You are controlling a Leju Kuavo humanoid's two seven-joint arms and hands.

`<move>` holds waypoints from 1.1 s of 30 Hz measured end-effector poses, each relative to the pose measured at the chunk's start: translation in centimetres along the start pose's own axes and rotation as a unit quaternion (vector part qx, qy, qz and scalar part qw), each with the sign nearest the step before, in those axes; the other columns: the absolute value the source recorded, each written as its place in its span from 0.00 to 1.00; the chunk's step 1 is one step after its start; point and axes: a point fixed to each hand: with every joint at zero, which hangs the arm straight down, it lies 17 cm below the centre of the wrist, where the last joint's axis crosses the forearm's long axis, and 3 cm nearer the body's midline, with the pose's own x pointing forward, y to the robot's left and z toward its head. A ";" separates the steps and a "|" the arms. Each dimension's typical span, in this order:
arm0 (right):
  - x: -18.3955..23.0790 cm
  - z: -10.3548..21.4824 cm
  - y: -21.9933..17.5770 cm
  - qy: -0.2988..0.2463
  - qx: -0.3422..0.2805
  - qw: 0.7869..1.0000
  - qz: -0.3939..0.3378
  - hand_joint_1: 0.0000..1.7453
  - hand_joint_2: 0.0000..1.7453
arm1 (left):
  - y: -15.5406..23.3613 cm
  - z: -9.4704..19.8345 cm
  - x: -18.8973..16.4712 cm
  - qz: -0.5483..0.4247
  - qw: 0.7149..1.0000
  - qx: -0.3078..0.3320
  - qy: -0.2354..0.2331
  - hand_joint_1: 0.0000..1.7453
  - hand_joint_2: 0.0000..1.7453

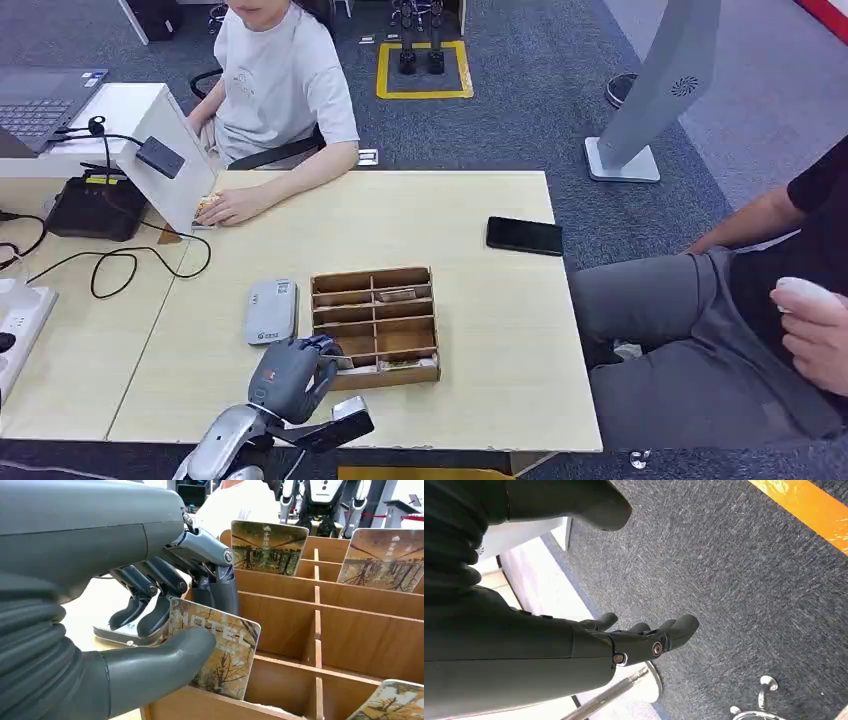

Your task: Pass the card to the sensor for recognition and then transmit it.

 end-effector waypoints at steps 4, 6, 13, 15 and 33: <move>0.0 0.0 0.0 0.000 0.000 1.000 0.000 0.00 1.00 | 0.0 0.0 0.0 0.004 1.000 0.000 0.000 0.92 1.00; 0.0 0.0 0.0 0.000 0.000 1.000 0.000 0.00 1.00 | 0.0 0.0 0.0 0.006 1.000 0.000 0.001 0.93 1.00; 0.1 0.0 -0.1 -0.001 -0.001 1.000 0.001 0.00 1.00 | 0.1 0.1 0.0 0.015 1.000 0.001 -0.001 1.00 1.00; 0.1 -0.1 -0.2 -0.002 -0.002 1.000 0.002 0.00 1.00 | 0.5 0.0 0.0 0.028 1.000 0.006 -0.006 1.00 1.00; 0.0 0.0 -0.2 -0.003 -0.007 1.000 -0.011 0.00 1.00 | 28.1 -0.2 -4.3 -0.082 0.981 0.160 -0.078 1.00 1.00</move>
